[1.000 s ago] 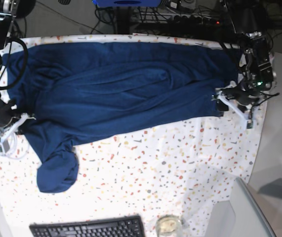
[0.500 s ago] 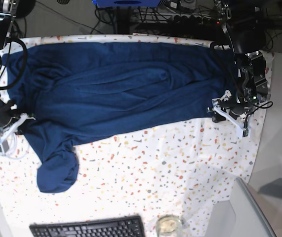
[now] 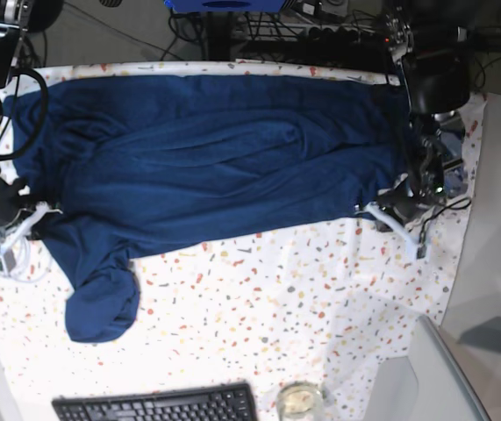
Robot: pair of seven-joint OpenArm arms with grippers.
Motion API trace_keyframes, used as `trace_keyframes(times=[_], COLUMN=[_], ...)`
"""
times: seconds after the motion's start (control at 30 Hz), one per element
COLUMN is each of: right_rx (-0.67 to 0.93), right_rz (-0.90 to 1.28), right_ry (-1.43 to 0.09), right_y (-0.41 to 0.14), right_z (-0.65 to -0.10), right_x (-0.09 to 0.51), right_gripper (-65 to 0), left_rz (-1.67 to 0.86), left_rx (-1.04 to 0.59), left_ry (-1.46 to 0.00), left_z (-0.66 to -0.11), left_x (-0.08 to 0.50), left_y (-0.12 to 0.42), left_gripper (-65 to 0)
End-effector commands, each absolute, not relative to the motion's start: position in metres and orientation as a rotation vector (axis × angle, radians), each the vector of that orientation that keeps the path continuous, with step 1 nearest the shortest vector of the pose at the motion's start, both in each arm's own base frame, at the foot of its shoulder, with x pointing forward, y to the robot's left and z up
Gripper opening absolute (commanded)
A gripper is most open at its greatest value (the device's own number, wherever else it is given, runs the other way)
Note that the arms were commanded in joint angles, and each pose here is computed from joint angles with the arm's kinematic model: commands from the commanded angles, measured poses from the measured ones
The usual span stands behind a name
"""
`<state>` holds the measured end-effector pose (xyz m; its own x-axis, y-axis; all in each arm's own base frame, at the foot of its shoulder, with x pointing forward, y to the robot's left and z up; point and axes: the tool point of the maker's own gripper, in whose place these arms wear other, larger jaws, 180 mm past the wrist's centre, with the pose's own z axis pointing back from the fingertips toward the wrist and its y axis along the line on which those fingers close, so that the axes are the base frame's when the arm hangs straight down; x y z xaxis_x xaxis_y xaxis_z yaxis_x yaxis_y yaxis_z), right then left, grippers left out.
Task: Layout the t-shirt on the table in an organized manner, then fold the t-shirt properly
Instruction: 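Fold the grasped shirt side over toward the collar edge with both grippers, then regrasp the shirt's folded side edge with both grippers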
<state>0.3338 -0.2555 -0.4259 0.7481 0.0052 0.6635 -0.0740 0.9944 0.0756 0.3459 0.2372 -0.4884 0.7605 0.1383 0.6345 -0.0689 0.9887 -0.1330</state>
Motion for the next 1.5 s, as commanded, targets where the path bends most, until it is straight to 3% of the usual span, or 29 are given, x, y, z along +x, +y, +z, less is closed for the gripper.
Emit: trace_keyframes(times=[0.0, 0.37, 0.93, 1.0, 1.03, 1.13, 1.2, 1.23, 1.47], right_rx=[0.087, 0.095, 0.091, 0.094, 0.1, 0.127, 0.138, 0.144, 0.164], right_rz=[0.051, -0.018, -0.029, -0.031, -0.038, -0.083, -0.11, -0.121, -0.087], right_ry=[-0.801, -0.777, -0.792, -0.783, -0.782, -0.762, -0.76, -0.755, -0.671], right_y=[-0.262, -0.285, -0.291, -0.291, -0.29, -0.293, -0.296, -0.297, -0.281], right_z=[-0.403, -0.405, -0.398, -0.401, -0.401, -0.411, -0.417, -0.421, -0.444], right_x=[0.354, 0.384, 0.393, 0.393, 0.396, 0.404, 0.406, 0.405, 0.402], right_gripper=[-63.9, -63.9, -62.4, -56.3, -50.0, -23.1, -11.6, -9.9, -14.0], left_rz=[0.09, 0.062, 0.042, 0.041, 0.041, 0.042, 0.042, 0.047, 0.053], left_rx=[-0.115, -0.106, -0.092, -0.094, -0.094, -0.093, -0.093, -0.091, -0.088], left_ry=[-0.681, -0.838, -0.936, -0.927, -0.926, -0.908, -0.901, -0.902, -0.902], left_z=[-0.487, -0.426, -0.388, -0.391, -0.392, -0.4, -0.403, -0.402, -0.403], left_x=[0.348, 0.417, 0.442, 0.439, 0.438, 0.431, 0.428, 0.428, 0.427], left_y=[0.231, 0.231, 0.233, 0.231, 0.231, 0.231, 0.231, 0.233, 0.236], left_gripper=[-65.0, -65.0, -65.0, -65.0, -65.0, -65.0, -65.0, -65.0, -65.0])
